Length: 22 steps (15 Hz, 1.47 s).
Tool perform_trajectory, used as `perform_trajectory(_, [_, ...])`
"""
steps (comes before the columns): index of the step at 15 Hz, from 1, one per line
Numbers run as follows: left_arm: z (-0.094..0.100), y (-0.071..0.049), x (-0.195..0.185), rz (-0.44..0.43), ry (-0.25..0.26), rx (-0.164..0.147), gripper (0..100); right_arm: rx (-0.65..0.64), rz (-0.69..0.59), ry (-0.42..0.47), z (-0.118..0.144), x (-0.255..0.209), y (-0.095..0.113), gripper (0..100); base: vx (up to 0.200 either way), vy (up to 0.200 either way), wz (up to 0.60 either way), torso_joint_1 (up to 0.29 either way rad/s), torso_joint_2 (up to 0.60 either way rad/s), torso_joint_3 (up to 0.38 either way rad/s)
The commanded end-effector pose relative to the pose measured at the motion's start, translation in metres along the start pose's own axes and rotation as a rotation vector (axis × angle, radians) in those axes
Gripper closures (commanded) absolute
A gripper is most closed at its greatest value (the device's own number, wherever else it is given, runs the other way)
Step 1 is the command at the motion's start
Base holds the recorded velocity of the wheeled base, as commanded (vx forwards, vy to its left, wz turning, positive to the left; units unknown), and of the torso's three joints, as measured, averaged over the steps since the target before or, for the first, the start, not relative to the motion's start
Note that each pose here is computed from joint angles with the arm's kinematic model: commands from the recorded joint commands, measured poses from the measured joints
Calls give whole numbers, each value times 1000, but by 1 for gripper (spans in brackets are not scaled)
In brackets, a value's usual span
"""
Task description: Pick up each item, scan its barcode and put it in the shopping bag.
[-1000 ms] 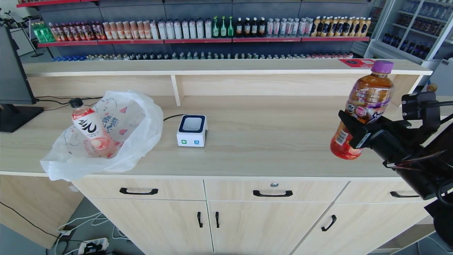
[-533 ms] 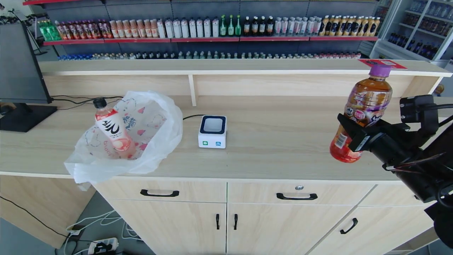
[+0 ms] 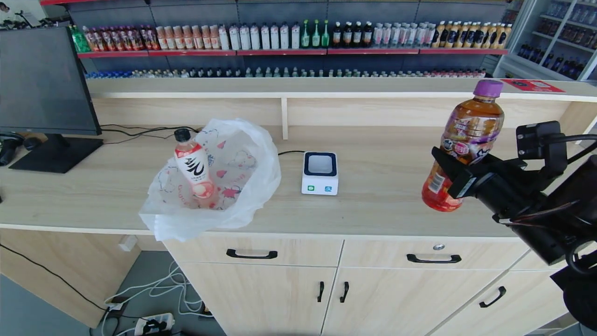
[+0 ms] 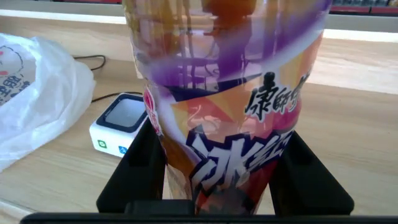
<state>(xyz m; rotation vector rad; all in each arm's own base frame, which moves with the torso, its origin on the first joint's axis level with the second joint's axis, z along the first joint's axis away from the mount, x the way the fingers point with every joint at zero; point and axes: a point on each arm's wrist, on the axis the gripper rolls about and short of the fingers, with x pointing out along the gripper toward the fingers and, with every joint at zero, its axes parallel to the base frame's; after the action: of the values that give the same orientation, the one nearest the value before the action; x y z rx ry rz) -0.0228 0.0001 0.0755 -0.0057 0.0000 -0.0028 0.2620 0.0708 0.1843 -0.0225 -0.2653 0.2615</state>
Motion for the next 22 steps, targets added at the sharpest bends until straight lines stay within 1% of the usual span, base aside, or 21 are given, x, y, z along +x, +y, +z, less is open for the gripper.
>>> perform_trajectory(1, [0,0,0,0,0,0,0,22,48,-9,2,2,14,100,0,200,0,2,2,2])
perform_trajectory(2, [0,0,0,0,0,0,0,33,69,-8,2,1,20,100,0,200,0,2,2,7])
perform_trajectory(6, [0,0,0,0,0,0,0,34,68,6,0,-2,20,100,0,200,0,0,1,4])
perform_trajectory(10, [0,0,0,0,0,1,0,34,68,10,-2,-2,20,100,0,0,0,0,0,0])
perform_trajectory(15, [0,0,0,0,0,1,0,40,95,14,-3,-1,28,100,200,0,0,-3,-1,7])
perform_trajectory(16, [0,0,0,0,0,1,0,42,101,12,-4,2,30,100,0,0,0,0,0,0])
perform_trajectory(18, [0,0,0,0,0,1,0,44,112,0,-5,11,35,100,0,0,0,0,0,0])
perform_trajectory(20, [0,0,0,0,0,1,0,49,119,-51,-2,35,39,100,0,0,0,0,0,0])
perform_trajectory(22, [0,0,0,0,0,1,0,52,127,-56,-6,46,41,100,0,0,0,0,0,0])
